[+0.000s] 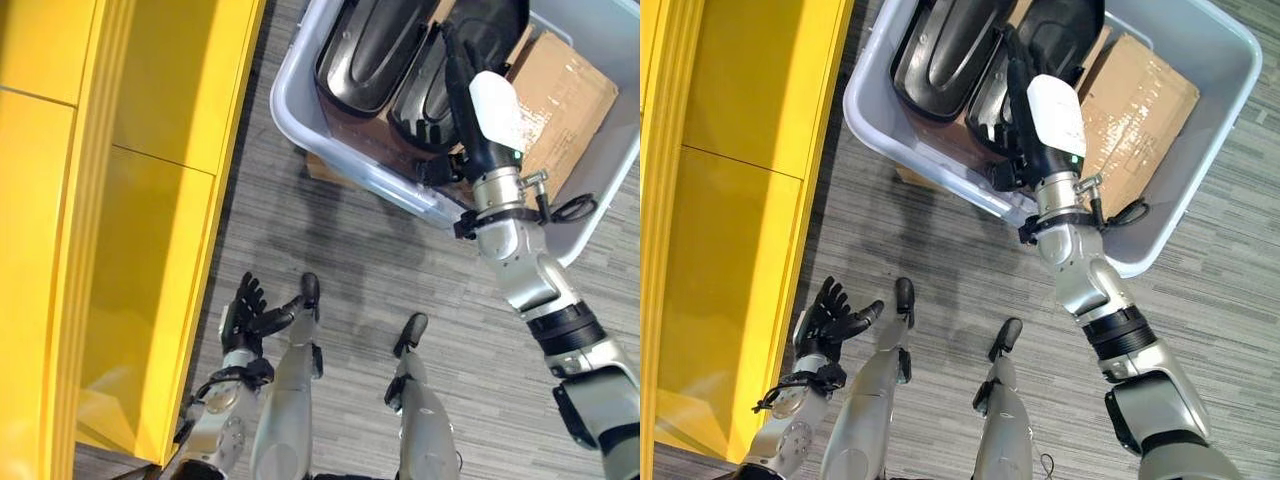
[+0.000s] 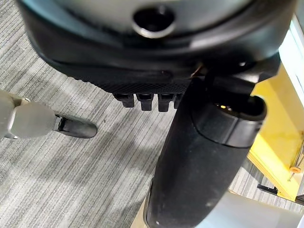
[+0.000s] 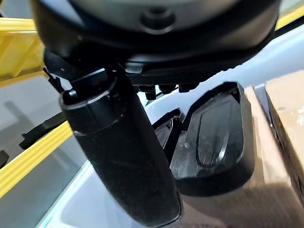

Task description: Move parts from the plastic box to the shelf.

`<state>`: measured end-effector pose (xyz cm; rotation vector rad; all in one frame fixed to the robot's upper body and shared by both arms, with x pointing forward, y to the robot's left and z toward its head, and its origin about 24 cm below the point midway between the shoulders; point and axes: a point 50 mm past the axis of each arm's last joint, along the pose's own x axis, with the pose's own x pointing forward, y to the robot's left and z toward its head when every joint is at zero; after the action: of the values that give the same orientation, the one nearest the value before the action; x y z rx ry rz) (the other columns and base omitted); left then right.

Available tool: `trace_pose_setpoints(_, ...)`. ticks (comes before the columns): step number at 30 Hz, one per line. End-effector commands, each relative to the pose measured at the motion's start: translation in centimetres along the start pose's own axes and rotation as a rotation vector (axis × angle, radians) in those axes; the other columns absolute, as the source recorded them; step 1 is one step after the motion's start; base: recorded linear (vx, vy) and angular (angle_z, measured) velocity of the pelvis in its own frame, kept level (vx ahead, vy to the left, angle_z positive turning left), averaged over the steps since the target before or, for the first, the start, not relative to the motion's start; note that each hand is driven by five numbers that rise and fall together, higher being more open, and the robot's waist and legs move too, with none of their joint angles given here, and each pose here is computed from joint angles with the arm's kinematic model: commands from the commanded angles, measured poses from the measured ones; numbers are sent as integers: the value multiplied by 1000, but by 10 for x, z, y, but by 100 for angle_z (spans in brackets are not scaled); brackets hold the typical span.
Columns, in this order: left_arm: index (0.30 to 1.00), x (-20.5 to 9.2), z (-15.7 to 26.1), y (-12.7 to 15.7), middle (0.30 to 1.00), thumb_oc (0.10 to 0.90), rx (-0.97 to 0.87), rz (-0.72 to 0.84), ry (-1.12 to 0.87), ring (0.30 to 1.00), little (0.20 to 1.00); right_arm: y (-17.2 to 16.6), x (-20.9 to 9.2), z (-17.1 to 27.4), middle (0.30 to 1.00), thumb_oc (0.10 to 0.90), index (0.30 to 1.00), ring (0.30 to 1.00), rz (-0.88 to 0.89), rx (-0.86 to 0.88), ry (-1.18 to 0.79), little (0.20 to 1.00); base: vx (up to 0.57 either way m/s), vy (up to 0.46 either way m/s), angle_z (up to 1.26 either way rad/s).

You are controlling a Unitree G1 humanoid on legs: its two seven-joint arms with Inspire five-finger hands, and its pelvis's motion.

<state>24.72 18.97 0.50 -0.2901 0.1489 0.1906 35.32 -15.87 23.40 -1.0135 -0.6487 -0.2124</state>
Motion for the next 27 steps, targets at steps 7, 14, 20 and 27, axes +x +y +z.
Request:
trace_pose_setpoints(7,1000,-3,22,4,1000,900,-6,5,-127,1000,1000,-43,25,25,1000,900,1000,1000,-242,9,-113,1000,0,0,0)
trace_pose_setpoints(14,1000,-3,23,2,1000,900,-14,8,-131,1000,1000,-40,23,18,1000,900,1000,1000,-258,34,-64,1000,-2,4,1)
trace_pose_setpoints(20,1000,-3,23,3,1000,900,-10,16,-134,1000,1000,-44,26,16,1000,900,1000,1000,-297,51,-43,1000,0,0,0)
trace_pose_setpoints(27,1000,-3,25,2,1000,900,-19,22,-145,1000,1000,-40,28,13,1000,900,1000,1000,-290,49,-16,1000,0,0,1)
